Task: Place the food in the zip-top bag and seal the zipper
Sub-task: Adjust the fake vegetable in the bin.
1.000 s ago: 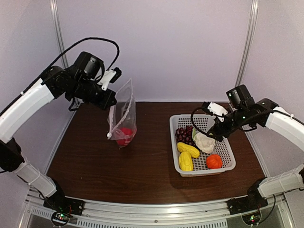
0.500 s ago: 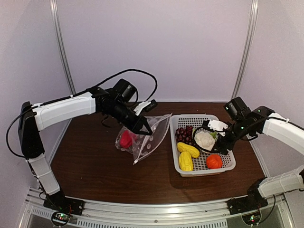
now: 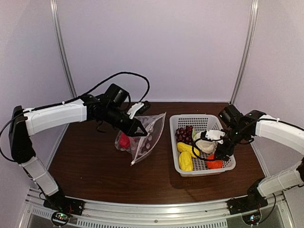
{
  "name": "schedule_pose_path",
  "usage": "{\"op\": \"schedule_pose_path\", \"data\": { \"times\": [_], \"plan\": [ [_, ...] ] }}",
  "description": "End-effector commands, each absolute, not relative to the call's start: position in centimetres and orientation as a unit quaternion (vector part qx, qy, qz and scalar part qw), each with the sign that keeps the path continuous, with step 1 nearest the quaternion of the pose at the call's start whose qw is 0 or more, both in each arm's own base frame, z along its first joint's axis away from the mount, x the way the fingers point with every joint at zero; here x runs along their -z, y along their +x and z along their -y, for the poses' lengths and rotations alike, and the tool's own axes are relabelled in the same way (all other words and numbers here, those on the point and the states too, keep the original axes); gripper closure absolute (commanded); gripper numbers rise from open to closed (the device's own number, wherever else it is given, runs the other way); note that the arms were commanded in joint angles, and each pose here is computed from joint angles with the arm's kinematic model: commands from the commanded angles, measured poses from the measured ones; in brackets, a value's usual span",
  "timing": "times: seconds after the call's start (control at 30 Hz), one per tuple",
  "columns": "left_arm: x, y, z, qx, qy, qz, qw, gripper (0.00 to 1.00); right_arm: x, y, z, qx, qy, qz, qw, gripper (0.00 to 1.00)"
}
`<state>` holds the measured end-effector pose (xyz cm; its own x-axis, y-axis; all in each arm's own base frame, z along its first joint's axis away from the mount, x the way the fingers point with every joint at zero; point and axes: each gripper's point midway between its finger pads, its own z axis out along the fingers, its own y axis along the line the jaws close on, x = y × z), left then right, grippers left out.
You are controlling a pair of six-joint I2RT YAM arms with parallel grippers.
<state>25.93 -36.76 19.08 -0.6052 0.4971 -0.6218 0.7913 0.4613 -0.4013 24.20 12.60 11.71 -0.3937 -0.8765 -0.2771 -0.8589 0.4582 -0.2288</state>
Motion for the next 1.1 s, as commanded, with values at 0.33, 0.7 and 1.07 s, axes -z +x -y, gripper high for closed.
{"op": "schedule_pose_path", "data": {
  "times": [0.33,0.7,1.07],
  "plan": [
    [-20.9,29.5,34.4,0.274,0.352,-0.837,0.316,1.0,-11.5,24.7,-13.6,0.007,-0.547,-0.818,0.179,0.1],
    [-21.0,30.6,33.6,0.268,0.335,-0.843,0.326,1.0,-8.5,23.8,-12.4,0.018,-0.555,-0.824,0.107,0.12],
    [-19.8,31.1,33.4,0.263,0.33,-0.85,0.315,1.0,-6.7,21.6,-12.6,-0.019,-0.567,-0.821,0.065,0.06]
  ]
}}
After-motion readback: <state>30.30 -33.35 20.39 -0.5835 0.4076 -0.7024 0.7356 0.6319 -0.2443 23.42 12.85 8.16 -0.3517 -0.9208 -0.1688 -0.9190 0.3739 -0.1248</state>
